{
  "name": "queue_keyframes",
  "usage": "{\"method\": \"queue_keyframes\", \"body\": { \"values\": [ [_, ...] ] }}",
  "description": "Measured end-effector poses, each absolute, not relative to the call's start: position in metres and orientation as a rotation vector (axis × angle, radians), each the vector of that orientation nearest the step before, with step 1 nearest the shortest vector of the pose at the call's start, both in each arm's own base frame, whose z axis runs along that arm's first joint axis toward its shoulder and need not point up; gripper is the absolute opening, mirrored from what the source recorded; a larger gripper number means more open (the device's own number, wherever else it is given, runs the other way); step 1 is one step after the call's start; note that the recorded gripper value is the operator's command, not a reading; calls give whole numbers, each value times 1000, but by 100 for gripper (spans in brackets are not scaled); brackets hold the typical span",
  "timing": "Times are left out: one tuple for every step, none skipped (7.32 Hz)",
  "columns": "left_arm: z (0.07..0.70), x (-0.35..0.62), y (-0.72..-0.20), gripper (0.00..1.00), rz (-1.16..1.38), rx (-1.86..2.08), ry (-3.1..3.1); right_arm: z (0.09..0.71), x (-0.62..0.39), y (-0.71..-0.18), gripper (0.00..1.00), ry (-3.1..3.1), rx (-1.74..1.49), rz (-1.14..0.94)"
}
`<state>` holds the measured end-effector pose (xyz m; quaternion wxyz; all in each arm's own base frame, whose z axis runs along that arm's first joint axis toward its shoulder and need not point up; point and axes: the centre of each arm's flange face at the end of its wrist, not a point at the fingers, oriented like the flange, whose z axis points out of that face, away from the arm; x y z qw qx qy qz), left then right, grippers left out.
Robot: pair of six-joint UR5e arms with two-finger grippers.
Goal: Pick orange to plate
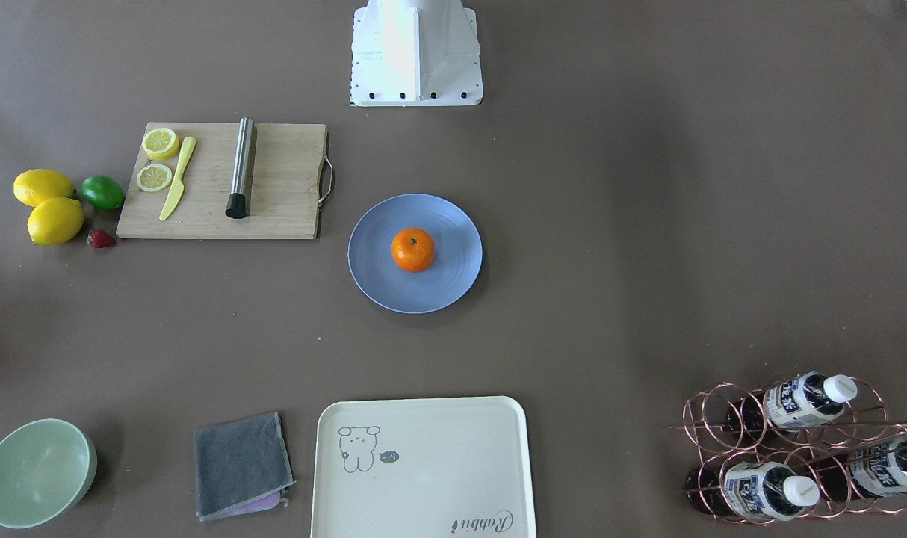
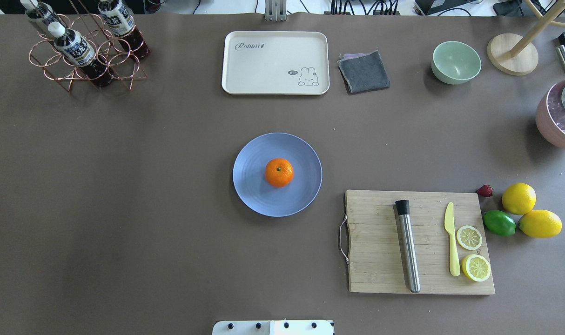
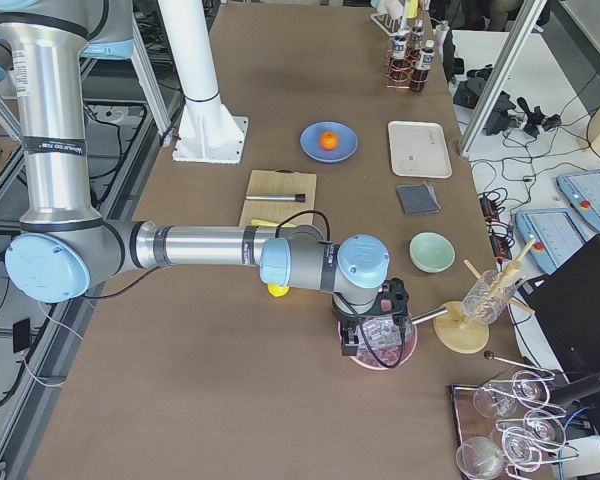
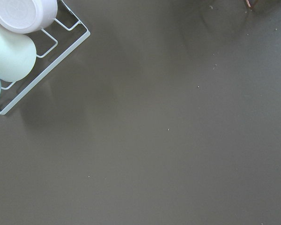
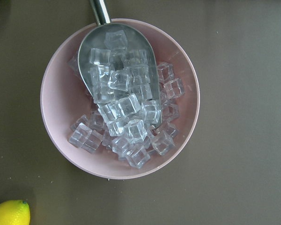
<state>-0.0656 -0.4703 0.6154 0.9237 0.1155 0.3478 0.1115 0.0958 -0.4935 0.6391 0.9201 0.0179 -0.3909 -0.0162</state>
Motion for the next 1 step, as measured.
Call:
{"method": "queue_keyframes", "body": {
  "values": [
    [617, -66, -470, 98, 228, 234, 714, 639, 96, -493, 100, -803, 37, -33]
  ]
}}
